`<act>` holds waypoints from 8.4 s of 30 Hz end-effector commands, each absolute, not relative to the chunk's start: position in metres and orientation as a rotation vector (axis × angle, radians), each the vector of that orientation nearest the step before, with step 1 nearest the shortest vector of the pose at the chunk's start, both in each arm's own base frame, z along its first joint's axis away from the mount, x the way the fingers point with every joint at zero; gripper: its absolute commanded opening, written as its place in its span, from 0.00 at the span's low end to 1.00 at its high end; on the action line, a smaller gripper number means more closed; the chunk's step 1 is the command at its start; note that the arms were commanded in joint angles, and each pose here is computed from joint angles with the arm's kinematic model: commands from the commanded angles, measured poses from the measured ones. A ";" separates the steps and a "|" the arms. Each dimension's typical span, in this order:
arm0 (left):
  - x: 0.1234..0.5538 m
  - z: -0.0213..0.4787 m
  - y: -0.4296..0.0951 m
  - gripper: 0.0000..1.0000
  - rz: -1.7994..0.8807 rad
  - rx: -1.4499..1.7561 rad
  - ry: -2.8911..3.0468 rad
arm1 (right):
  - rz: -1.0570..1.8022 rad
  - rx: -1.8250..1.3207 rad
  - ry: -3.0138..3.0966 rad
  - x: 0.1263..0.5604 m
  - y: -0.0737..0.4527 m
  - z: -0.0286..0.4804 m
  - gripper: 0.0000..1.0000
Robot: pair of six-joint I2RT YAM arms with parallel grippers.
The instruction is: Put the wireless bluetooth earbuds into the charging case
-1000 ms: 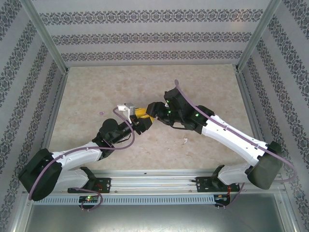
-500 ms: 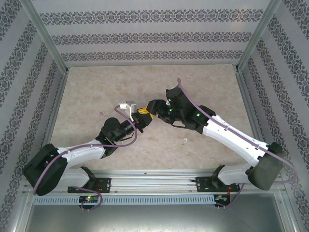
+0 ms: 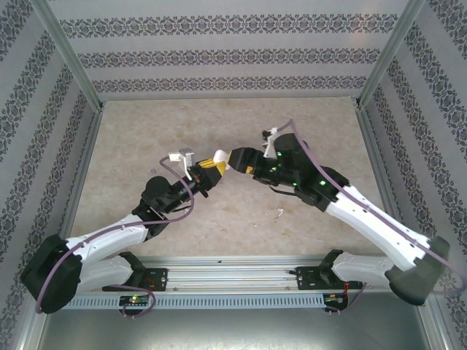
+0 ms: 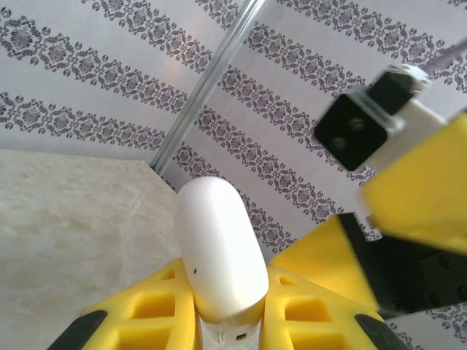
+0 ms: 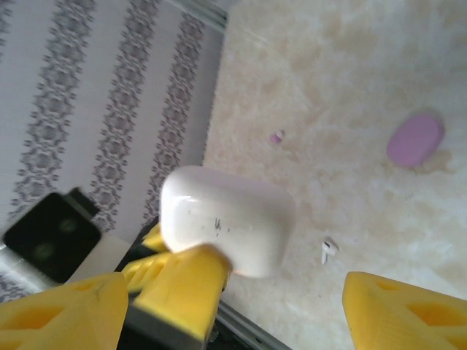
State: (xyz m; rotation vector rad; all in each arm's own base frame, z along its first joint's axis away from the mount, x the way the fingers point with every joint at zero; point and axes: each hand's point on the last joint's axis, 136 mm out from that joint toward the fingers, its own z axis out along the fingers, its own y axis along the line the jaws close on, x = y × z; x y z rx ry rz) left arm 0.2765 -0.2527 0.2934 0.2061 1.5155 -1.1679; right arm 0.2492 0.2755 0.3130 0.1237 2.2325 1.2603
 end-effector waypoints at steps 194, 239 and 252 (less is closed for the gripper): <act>0.185 0.232 -0.084 0.00 -0.335 0.297 1.995 | 0.572 -0.080 3.065 0.225 0.459 0.023 0.44; 0.214 0.226 -0.147 0.00 -0.637 0.370 2.005 | 0.184 -0.151 3.195 0.216 0.284 0.009 0.37; 0.215 0.224 -0.147 0.00 -0.640 0.356 2.012 | 0.253 -0.081 3.155 0.230 0.291 0.031 0.45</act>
